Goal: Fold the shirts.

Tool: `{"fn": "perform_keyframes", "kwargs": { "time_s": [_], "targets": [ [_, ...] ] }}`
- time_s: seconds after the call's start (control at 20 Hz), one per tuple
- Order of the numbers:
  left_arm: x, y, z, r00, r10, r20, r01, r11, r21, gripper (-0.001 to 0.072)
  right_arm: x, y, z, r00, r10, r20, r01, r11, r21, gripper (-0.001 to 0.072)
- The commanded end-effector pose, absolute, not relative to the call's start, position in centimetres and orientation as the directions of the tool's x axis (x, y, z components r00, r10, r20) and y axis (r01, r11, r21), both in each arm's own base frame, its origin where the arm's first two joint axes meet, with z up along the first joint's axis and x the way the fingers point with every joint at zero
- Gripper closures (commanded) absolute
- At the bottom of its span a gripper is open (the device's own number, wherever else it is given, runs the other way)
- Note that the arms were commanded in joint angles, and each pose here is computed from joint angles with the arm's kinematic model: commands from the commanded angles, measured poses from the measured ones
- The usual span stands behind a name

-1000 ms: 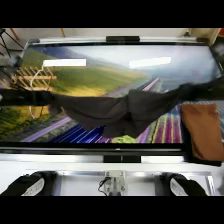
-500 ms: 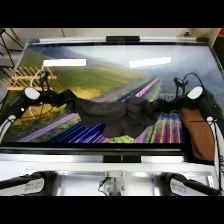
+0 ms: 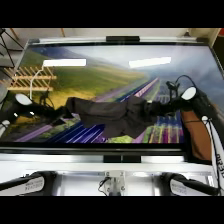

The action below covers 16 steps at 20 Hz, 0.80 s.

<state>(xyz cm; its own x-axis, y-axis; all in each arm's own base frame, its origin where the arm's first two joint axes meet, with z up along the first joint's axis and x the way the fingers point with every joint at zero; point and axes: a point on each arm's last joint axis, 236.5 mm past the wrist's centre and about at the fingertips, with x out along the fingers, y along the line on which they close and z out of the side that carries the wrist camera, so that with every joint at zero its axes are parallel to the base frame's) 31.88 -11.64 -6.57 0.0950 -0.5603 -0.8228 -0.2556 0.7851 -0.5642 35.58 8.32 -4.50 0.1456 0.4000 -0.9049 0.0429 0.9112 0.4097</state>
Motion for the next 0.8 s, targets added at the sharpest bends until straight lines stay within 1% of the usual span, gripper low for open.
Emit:
{"fn": "perform_keyframes", "kwargs": {
  "time_s": [0.0,0.15,0.2,0.25,0.35,0.4,0.45,0.5,0.55,0.6,0.65,0.7,0.75],
  "targets": [
    [31.0,-16.5,-9.5,0.169,-0.616,-0.769,-0.329,0.700,-0.633,0.0029,35.6,8.8,-4.5,0.147,0.402,-0.904,0.038,0.911,0.411,0.0617],
    [31.6,-20.1,-10.2,0.182,-0.632,-0.753,-0.321,0.686,-0.653,0.0034,35.6,8.8,-4.5,0.144,0.403,-0.904,0.038,0.910,0.412,0.0617],
    [31.7,-20.9,-10.6,0.184,-0.632,-0.753,-0.326,0.683,-0.653,0.0066,35.6,8.8,-4.5,0.144,0.403,-0.904,0.038,0.910,0.412,0.0618],
    [31.9,-21.3,-11.1,0.192,-0.627,-0.755,-0.338,0.680,-0.651,0.0221,35.5,8.8,-4.5,0.144,0.403,-0.904,0.038,0.910,0.412,0.0617],
    [33.1,-21.0,-11.1,0.231,-0.624,-0.747,-0.367,0.655,-0.661,0.0479,35.2,8.9,-4.5,0.127,0.406,-0.905,0.037,0.910,0.414,0.0617],
    [33.9,-20.7,-10.2,0.248,-0.633,-0.733,-0.354,0.646,-0.677,0.0619,34.9,9.0,-4.5,0.116,0.409,-0.905,0.035,0.909,0.415,0.0617],
    [35.0,-20.4,-8.5,0.269,-0.650,-0.711,-0.284,0.652,-0.703,0.0675,34.7,9.0,-4.2,0.109,0.409,-0.906,0.023,0.910,0.414,0.0617],
    [36.5,-20.2,-6.0,0.305,-0.667,-0.680,-0.196,0.654,-0.730,0.0676,34.8,8.7,-3.4,0.123,0.401,-0.908,0.008,0.914,0.405,0.0617],
    [38.3,-19.8,-2.0,0.365,-0.684,-0.632,-0.057,0.661,-0.748,0.0678,35.4,8.3,-1.7,0.160,0.383,-0.910,-0.019,0.923,0.385,0.0617],
    [39.7,-19.5,3.0,0.423,-0.703,-0.572,0.110,0.666,-0.738,0.0678,36.3,8.1,0.8,0.218,0.373,-0.902,-0.050,0.927,0.372,0.0618],
    [40.5,-19.1,9.6,0.484,-0.723,-0.493,0.307,0.668,-0.678,0.0678,37.7,7.9,4.9,0.315,0.366,-0.876,-0.095,0.930,0.355,0.0618],
    [40.8,-18.3,16.3,0.549,-0.724,-0.418,0.440,0.675,-0.592,0.0678,39.1,7.7,9.8,0.431,0.356,-0.829,-0.150,0.934,0.323,0.0617],
    [40.4,-16.9,24.1,0.637,-0.702,-0.320,0.524,0.698,-0.489,0.0678,40.2,7.2,16.3,0.575,0.330,-0.748,-0.217,0.944,0.250,0.0617]
  ]
}}
